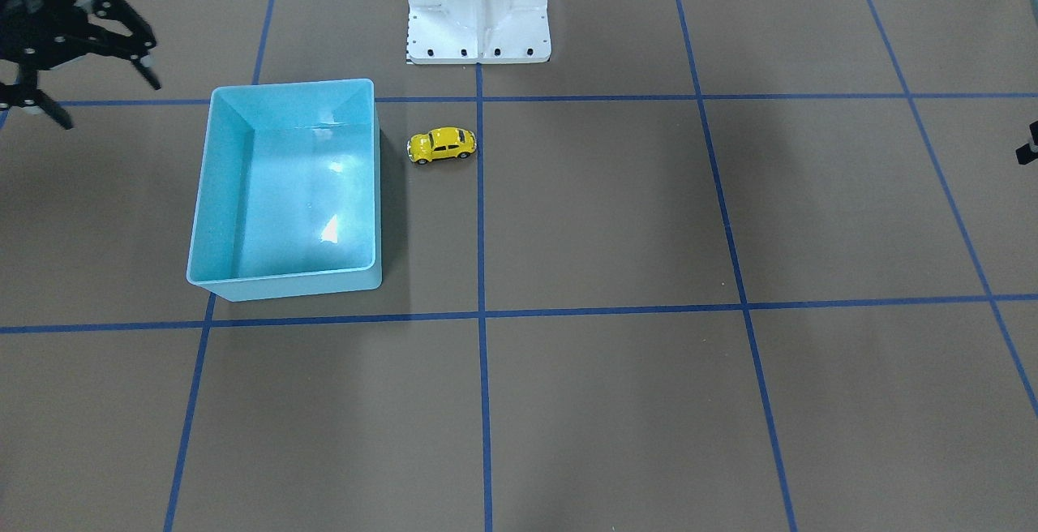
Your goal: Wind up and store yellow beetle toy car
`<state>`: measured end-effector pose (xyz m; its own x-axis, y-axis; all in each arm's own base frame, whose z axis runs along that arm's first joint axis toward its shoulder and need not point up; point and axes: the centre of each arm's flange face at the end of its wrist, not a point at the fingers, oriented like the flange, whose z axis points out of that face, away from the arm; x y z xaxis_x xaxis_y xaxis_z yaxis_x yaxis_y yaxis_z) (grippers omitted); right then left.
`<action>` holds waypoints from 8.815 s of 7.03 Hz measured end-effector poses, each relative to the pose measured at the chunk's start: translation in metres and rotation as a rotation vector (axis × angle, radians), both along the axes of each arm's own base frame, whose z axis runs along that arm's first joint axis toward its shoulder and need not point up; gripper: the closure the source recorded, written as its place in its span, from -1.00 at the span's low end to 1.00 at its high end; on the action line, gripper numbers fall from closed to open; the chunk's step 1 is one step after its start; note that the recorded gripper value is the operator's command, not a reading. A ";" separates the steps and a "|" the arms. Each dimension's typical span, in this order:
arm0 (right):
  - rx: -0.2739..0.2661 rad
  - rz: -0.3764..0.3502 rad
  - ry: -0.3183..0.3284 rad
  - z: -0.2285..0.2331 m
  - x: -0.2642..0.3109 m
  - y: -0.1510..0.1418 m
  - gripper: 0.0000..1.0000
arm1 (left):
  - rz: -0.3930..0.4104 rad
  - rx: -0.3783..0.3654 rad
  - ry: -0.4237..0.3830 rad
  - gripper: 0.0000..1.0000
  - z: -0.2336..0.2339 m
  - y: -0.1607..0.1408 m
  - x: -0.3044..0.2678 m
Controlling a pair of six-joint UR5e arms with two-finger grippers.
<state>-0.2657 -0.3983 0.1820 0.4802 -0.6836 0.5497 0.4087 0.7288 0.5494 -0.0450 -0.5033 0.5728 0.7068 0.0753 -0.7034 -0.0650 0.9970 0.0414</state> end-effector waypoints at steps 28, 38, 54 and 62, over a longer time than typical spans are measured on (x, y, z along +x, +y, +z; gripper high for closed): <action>0.680 -0.554 0.119 0.054 -0.328 0.094 1.00 | -0.028 -0.104 0.025 -1.00 0.058 0.018 -0.009; 0.780 -0.491 0.121 0.010 -0.079 -0.032 1.00 | -0.030 -0.073 0.027 -1.00 0.061 0.020 -0.010; 0.641 -0.405 0.013 0.098 -0.097 -0.027 -1.00 | -0.026 -0.066 0.027 -1.00 0.060 0.018 -0.009; -0.376 0.482 0.125 0.319 0.251 -0.159 -1.00 | -0.028 -0.070 0.026 -1.00 0.062 0.020 -0.010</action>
<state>-0.0151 -0.5573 0.5013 0.7628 -0.1445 0.6302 0.0305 0.9817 0.1881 -0.0549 -0.4837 0.6344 0.6895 0.0062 -0.7242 -0.0371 0.9990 -0.0267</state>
